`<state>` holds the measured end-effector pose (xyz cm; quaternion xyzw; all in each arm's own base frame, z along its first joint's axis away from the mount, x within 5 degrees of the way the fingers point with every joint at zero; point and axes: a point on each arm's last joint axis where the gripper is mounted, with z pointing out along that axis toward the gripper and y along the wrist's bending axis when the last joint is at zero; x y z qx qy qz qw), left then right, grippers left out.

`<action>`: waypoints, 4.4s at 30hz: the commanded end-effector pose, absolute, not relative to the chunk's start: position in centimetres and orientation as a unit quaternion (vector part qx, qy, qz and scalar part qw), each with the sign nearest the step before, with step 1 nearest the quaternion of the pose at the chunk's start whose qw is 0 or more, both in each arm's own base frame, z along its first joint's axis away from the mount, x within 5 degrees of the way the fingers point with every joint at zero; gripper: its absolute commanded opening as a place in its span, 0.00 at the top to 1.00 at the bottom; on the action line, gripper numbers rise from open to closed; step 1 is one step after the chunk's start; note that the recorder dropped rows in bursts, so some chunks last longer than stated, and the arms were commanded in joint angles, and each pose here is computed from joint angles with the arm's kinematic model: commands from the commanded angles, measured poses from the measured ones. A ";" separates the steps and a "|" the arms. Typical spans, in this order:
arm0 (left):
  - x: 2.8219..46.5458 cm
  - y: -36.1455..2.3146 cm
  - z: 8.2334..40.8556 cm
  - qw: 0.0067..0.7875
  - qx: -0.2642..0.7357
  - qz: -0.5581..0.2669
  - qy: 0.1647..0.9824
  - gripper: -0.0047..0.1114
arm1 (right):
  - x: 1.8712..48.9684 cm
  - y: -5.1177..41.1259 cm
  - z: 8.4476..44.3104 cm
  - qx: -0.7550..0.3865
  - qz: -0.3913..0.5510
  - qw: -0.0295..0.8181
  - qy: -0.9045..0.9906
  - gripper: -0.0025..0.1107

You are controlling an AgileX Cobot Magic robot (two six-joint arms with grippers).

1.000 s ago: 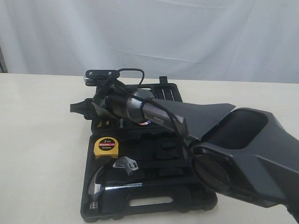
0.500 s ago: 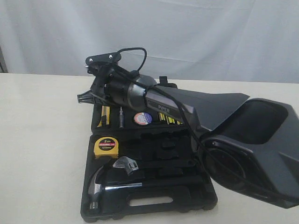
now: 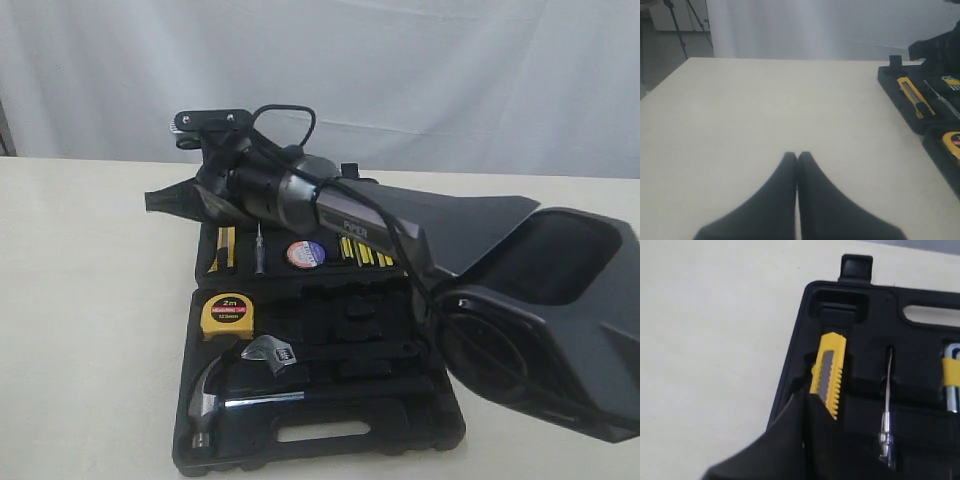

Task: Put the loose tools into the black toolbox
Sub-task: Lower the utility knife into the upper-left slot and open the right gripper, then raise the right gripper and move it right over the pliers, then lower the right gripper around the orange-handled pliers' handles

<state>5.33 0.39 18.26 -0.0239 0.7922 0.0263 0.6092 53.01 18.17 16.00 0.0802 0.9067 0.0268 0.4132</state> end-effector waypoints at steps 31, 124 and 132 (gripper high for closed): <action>5.3 0.4 18.2 0.611 -0.024 0.023 0.791 0.96 | 54.0 17.3 9.7 0.116 0.012 0.410 0.905 0.98; 5.3 0.4 18.2 0.611 -0.024 0.023 0.791 0.96 | 38.5 -13.6 20.6 0.087 0.031 0.100 0.991 0.77; 5.3 0.4 18.2 0.611 -0.024 0.023 0.791 0.96 | 38.6 -13.6 20.4 0.079 0.029 0.103 0.991 0.47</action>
